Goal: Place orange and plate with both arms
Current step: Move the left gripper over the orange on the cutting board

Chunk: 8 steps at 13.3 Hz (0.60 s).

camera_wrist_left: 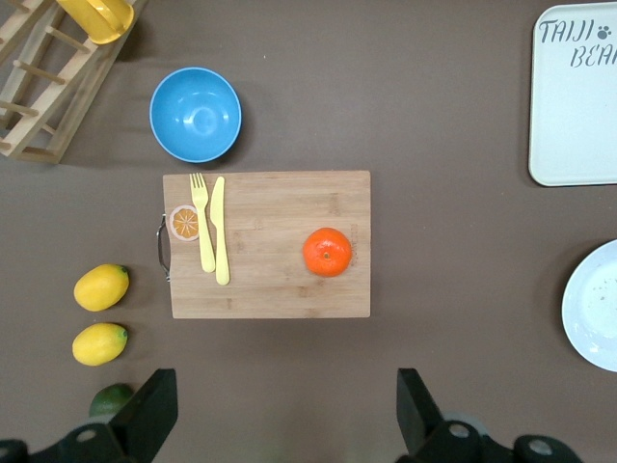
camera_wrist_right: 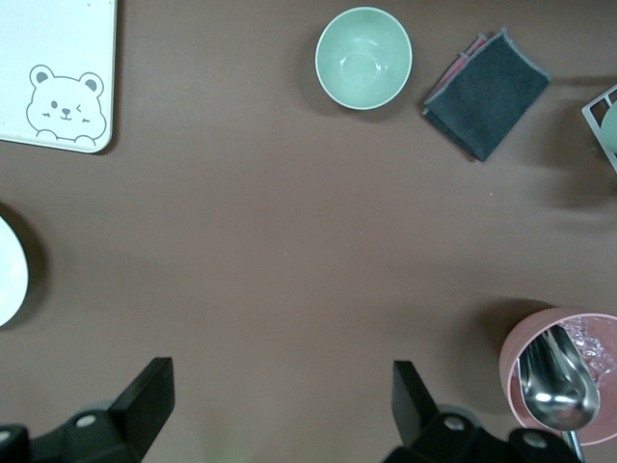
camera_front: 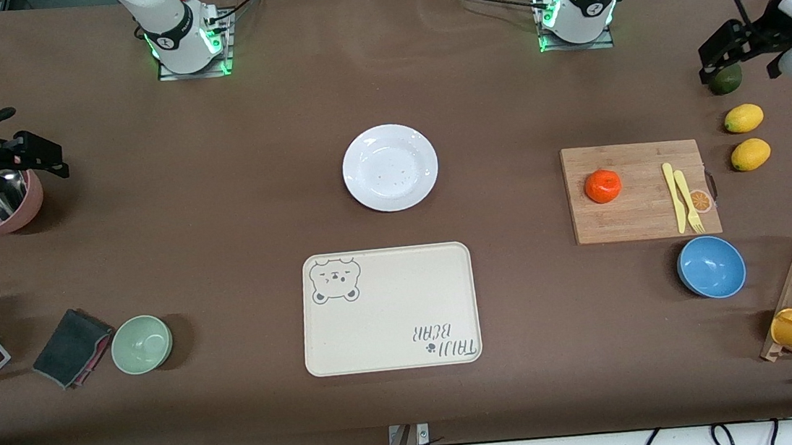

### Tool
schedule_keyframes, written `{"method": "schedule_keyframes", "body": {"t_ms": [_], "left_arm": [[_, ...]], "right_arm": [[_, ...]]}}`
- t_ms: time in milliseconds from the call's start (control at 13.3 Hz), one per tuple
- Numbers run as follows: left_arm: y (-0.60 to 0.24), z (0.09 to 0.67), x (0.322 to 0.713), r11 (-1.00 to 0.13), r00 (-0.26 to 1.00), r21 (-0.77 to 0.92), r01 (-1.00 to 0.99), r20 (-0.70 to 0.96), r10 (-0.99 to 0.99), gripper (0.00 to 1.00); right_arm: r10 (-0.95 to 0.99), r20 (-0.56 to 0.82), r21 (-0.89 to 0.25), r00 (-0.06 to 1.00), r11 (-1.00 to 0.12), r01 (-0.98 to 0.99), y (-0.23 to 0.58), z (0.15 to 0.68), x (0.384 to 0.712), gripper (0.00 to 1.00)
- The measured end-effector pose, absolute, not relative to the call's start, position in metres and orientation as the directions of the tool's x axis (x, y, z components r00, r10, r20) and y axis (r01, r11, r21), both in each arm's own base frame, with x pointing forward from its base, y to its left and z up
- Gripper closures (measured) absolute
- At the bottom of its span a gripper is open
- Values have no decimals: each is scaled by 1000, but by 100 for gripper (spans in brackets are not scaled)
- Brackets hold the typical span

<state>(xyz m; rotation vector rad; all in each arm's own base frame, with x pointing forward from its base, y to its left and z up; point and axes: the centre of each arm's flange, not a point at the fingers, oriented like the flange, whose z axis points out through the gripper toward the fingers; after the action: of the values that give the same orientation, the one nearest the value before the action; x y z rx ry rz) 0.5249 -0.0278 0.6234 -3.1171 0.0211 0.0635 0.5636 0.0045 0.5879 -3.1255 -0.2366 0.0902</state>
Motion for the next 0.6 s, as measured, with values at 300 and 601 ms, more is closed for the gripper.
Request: {"method": "schedule_keyframes", "body": {"t_ms": [300, 601], "left_arm": [[-23, 579, 552, -1000, 998, -18, -8, -70, -7, 0], [-24, 505, 564, -1000, 999, -15, -12, -47, -11, 0]], "right_arm": [[152, -57, -10, 987, -988, 152, 5, 588, 564, 0], [152, -58, -10, 987, -988, 152, 5, 588, 563, 0]]}}
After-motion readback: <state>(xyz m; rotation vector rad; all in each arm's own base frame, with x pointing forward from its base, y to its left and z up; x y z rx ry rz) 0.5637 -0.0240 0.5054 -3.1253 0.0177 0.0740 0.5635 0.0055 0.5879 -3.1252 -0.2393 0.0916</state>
